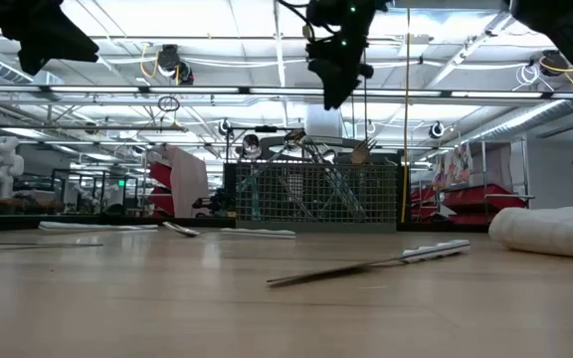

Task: Sort silverware
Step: Put the bottom right blue spoon into the gray silverware basket

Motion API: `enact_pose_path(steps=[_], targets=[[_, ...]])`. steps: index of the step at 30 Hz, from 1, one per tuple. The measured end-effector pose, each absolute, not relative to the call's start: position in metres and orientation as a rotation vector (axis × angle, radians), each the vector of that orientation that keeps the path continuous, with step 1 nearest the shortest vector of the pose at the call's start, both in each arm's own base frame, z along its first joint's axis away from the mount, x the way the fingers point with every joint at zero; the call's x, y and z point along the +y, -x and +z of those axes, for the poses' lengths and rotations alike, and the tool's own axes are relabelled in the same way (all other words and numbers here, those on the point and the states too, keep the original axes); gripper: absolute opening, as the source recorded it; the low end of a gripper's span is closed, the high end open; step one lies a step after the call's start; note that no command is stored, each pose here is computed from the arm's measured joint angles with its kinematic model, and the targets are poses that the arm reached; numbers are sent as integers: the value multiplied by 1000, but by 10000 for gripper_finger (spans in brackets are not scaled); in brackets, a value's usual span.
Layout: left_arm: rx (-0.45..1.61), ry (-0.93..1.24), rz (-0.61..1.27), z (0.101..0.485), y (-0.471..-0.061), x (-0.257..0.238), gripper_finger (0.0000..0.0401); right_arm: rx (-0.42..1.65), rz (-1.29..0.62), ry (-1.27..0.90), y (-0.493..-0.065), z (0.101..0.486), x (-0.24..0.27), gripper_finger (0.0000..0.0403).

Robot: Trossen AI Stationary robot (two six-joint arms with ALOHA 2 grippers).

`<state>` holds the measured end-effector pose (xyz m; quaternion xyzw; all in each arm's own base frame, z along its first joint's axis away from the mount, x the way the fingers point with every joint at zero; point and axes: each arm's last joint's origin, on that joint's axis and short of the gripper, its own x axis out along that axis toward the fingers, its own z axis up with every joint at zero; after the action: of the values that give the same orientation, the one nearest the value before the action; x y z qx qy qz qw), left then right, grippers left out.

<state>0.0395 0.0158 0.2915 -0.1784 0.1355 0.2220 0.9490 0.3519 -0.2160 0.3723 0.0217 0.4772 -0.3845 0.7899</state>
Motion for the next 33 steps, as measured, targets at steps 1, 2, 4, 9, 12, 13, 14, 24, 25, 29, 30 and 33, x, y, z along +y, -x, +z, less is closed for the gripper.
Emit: enact_pose_path(steps=[1,2,4,9,12,13,14,24,25,29,30,33], targets=[[275,362,454,291,-39,16,95,1035,-774,-65,-349,372,-221,151],[275,362,459,291,-39,16,95,1042,-715,-71,-346,371,-224,157],[274,360,465,291,-39,16,95,1066,-628,-26,-349,366,-229,173],[273,358,476,292,-39,16,95,1090,-492,167,-371,347,-234,215],[271,355,489,291,-39,17,95,1086,-455,229,-383,337,-235,228],[271,354,491,291,-39,17,95,1085,-454,241,-387,334,-235,230],[271,354,492,291,-39,17,95,1084,-464,252,-389,332,-237,230],[274,332,510,291,-39,17,95,1009,-506,283,-386,336,-255,218],[274,329,518,291,-39,18,95,1002,-491,273,-386,336,-256,218],[275,313,532,291,-38,18,95,1016,-475,267,-385,333,-257,217],[277,306,533,291,-38,18,95,1018,-470,269,-386,333,-257,217],[278,301,536,291,-38,18,95,1020,-464,277,-386,333,-257,217]])
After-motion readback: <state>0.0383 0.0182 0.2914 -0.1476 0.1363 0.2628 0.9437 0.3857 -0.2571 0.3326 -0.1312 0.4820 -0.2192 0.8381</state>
